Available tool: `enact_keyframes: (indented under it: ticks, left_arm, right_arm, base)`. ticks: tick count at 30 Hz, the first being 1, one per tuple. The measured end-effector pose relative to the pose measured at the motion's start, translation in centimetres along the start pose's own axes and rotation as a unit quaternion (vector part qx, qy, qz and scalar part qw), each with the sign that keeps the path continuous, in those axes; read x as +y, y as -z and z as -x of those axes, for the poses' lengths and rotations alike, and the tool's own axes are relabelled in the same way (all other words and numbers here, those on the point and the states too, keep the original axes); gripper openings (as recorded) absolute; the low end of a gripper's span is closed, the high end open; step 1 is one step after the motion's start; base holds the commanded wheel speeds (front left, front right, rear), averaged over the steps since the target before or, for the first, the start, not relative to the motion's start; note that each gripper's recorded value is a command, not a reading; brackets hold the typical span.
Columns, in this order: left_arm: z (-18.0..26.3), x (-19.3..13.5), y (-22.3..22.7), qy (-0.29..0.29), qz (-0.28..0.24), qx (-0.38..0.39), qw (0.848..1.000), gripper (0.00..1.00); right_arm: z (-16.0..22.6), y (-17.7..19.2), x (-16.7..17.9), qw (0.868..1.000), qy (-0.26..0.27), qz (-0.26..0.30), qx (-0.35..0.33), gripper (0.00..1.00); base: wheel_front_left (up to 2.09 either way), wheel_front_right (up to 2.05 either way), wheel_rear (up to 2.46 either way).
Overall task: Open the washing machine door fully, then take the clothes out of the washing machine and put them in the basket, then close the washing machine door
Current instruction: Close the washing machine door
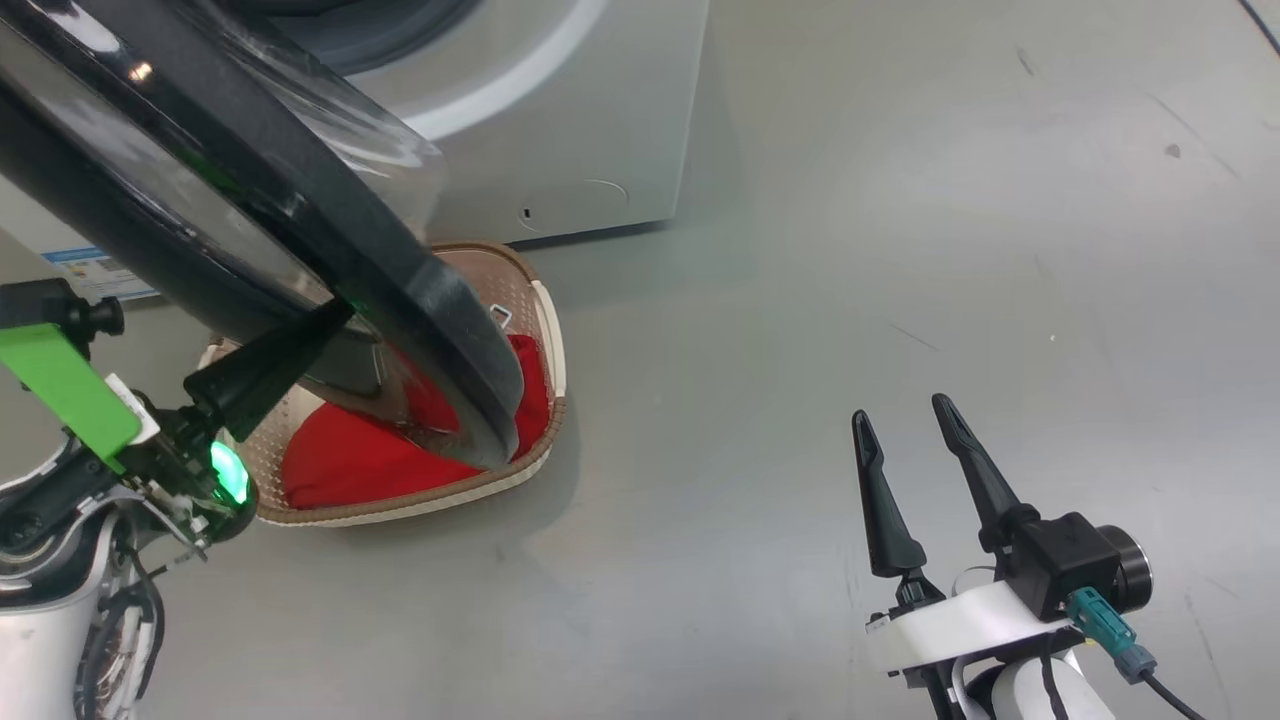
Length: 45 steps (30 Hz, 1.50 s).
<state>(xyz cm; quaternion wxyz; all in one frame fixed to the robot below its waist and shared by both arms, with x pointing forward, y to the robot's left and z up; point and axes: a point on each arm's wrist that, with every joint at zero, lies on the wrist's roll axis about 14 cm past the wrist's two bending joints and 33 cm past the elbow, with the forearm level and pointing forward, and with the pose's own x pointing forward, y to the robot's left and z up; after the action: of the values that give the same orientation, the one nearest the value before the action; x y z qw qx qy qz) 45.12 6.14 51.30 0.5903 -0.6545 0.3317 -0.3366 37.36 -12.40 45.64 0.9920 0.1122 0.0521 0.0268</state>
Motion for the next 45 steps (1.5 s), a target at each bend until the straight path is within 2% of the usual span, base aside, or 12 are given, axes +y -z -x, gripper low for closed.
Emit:
enact_keyframes:
  ticks: [21, 31, 45]
  left_arm:
    - [-9.3, -0.2, -2.7, 0.043, 0.02, 0.031, 0.998, 0.0]
    - [-12.4, -0.4, -4.9, 0.067, 0.014, 0.016, 0.998, 0.0]
    - [-15.9, 0.6, -7.0, 0.069, 0.012, -0.007, 0.998, 0.0]
  right_arm:
    - [-0.1, 1.0, -4.5, 0.997, 0.077, -0.004, 0.018, 1.0]
    - [-1.2, 0.7, -5.4, 0.996, 0.091, -0.009, 0.01, 1.0]
    - [-1.7, 0.9, -6.5, 0.994, 0.109, -0.011, 0.013, 1.0]
  base:
    - [0.0, 0.0, 0.0]
    - [0.0, 0.0, 0.0]
    - [0.0, 0.0, 0.0]
